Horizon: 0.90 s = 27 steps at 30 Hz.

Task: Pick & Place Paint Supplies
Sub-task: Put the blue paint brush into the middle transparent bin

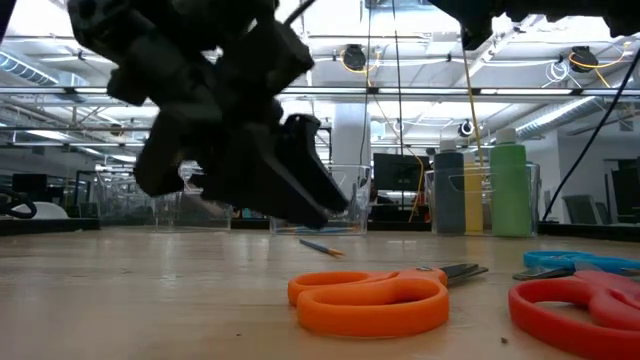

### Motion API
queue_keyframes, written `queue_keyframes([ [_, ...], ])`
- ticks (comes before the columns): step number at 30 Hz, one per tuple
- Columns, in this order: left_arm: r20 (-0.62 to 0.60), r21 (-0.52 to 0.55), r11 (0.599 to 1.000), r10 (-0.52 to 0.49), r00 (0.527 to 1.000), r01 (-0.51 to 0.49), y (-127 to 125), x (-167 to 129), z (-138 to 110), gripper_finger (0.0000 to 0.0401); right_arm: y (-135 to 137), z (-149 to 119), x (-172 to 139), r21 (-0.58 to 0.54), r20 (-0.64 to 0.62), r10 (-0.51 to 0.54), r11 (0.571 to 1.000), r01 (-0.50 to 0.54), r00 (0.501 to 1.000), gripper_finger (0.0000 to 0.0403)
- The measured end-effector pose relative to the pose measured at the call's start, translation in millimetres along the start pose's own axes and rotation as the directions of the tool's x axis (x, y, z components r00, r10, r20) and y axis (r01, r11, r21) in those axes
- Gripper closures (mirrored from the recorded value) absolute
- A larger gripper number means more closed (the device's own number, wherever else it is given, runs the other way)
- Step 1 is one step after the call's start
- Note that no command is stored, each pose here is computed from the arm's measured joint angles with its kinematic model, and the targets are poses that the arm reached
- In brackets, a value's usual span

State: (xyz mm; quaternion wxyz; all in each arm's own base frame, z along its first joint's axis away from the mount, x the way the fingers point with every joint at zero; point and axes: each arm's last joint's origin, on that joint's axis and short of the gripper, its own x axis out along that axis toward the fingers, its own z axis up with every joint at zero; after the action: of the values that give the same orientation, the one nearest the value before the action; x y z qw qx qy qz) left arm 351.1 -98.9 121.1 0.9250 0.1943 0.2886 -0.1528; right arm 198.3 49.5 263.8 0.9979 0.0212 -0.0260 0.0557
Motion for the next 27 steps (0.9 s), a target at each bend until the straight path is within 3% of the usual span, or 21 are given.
queue_keyframes([
  [4,-0.037,0.078,0.996,0.033,0.999,-0.030,10,4,-8,0.0183,-1,0,0,-0.025,-0.006,-0.004,1.000,0.004,1.000,0.0193],
  [9,-0.064,0.061,0.994,0.095,0.993,-0.091,26,4,-15,0.0183,-1,-1,0,-0.045,-0.011,-0.006,0.999,0.005,1.000,0.0193],
  [21,-0.120,0.047,0.999,-0.007,0.993,0.012,48,3,-33,0.0183,-1,-1,0,-0.079,-0.013,-0.006,0.997,0.005,1.000,0.0193],
  [27,-0.137,-0.052,0.999,-0.004,0.991,-0.003,57,4,-40,0.0188,-1,-1,0,-0.072,-0.013,-0.008,0.997,0.007,1.000,0.0193],
])
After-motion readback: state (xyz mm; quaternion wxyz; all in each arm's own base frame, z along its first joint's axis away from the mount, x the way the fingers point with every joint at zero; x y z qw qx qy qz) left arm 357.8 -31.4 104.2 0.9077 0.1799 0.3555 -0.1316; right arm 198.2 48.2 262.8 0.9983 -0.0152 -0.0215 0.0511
